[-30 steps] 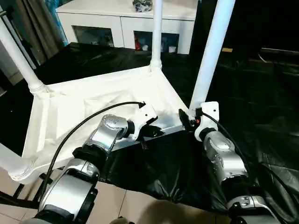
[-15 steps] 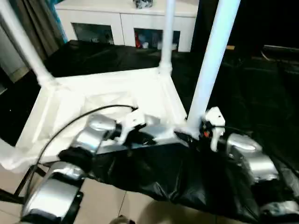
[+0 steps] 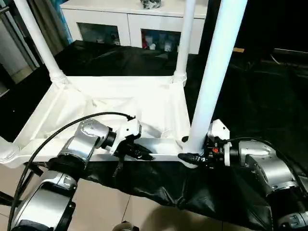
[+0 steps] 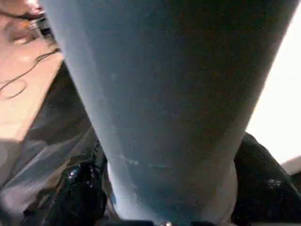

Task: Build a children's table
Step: Rotate leg to tighten

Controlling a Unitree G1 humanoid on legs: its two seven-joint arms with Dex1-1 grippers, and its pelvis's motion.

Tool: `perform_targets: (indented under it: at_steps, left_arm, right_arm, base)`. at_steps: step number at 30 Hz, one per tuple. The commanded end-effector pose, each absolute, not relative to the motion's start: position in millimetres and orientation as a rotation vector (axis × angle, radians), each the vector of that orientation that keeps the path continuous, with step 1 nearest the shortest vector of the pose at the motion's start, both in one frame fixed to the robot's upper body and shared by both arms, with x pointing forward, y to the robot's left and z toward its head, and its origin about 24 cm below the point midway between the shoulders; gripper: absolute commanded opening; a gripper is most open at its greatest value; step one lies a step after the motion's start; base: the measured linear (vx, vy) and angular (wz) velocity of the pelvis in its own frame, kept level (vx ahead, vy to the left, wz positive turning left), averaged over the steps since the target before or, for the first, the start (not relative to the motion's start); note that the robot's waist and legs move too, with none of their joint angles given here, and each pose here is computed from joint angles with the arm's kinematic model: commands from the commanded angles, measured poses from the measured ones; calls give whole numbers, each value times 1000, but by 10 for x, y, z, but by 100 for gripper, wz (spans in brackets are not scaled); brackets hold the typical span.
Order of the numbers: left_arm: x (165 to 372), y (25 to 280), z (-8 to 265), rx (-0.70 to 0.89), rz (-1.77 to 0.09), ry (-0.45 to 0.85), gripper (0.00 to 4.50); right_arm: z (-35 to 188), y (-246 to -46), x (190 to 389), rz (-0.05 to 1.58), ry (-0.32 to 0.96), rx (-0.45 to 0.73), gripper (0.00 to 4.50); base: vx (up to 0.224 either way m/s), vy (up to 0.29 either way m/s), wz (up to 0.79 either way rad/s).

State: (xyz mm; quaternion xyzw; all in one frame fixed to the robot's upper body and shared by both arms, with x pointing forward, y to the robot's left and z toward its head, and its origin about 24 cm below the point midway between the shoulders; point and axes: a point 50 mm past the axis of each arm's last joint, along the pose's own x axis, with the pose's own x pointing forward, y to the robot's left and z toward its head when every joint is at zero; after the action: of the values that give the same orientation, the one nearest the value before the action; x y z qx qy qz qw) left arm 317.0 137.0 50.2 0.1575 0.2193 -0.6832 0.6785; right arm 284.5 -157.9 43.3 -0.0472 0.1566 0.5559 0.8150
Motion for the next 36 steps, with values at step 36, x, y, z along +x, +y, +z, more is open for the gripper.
perform_targets:
  at_steps: [36]
  left_arm:
    - [3229, 1000, 588, 321, -1532, 360, 0]
  right_arm:
    - [397, -1459, 3002, 1020, 240, -114, 393]
  base:
    - [0, 0, 0]
